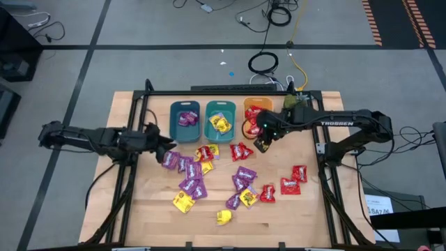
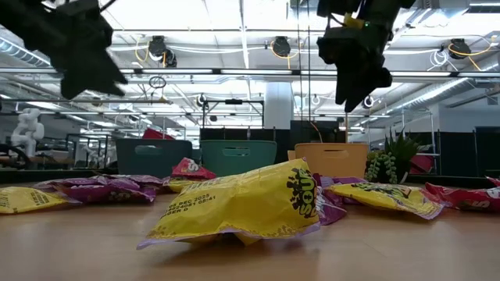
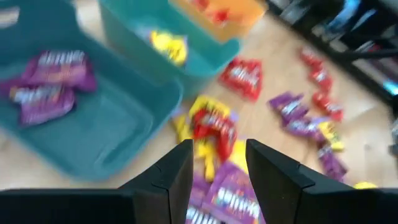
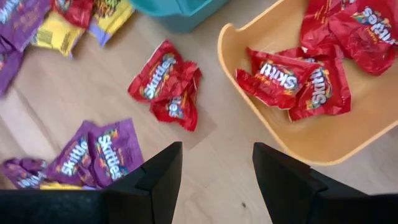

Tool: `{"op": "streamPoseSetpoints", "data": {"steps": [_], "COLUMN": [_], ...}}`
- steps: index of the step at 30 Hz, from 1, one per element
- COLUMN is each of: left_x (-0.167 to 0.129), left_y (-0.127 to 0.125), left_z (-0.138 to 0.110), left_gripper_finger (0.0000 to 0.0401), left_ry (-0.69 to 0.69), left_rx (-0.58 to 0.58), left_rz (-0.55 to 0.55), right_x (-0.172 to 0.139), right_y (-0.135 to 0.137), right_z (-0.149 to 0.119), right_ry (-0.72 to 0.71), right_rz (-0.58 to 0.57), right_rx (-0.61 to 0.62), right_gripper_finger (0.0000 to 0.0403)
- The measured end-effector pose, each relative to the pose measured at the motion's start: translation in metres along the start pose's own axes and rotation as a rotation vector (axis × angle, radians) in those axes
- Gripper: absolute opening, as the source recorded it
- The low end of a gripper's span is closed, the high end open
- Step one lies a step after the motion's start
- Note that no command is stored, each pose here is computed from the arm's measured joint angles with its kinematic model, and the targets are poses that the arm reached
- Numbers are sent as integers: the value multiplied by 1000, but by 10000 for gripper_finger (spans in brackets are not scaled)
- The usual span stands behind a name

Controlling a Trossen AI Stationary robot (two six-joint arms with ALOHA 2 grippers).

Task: Sort candy
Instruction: Put the violet candy into the blue bin

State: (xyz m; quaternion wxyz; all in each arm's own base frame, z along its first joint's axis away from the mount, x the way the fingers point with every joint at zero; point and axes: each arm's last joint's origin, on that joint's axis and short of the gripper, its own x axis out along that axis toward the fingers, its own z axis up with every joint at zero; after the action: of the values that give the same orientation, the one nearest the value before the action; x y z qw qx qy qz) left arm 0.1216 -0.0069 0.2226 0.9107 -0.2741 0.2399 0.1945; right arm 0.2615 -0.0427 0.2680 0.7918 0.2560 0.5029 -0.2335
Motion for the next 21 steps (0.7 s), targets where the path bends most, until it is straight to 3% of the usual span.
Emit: {"op": "streamPoseSetpoints", "data": {"steps": [9, 12, 21], "left_x": [21, 27, 44], "left_y": [7, 8, 6], "left_z": [-33, -39, -46], "left_gripper_finger": [156, 156, 157], "left_ry": [346, 416, 456], "left_rx": [-308, -317, -286], "left_rz": [296, 354, 435], "right_x": [-1, -2, -2], "right_y": [14, 15, 15], "right_z": [-10, -11, -10], "right_ry": [-26, -48, -79], "right_rz": [-49, -78, -107], "right_rx": [-112, -127, -131], "right_gripper_finger": [187, 187, 187]}}
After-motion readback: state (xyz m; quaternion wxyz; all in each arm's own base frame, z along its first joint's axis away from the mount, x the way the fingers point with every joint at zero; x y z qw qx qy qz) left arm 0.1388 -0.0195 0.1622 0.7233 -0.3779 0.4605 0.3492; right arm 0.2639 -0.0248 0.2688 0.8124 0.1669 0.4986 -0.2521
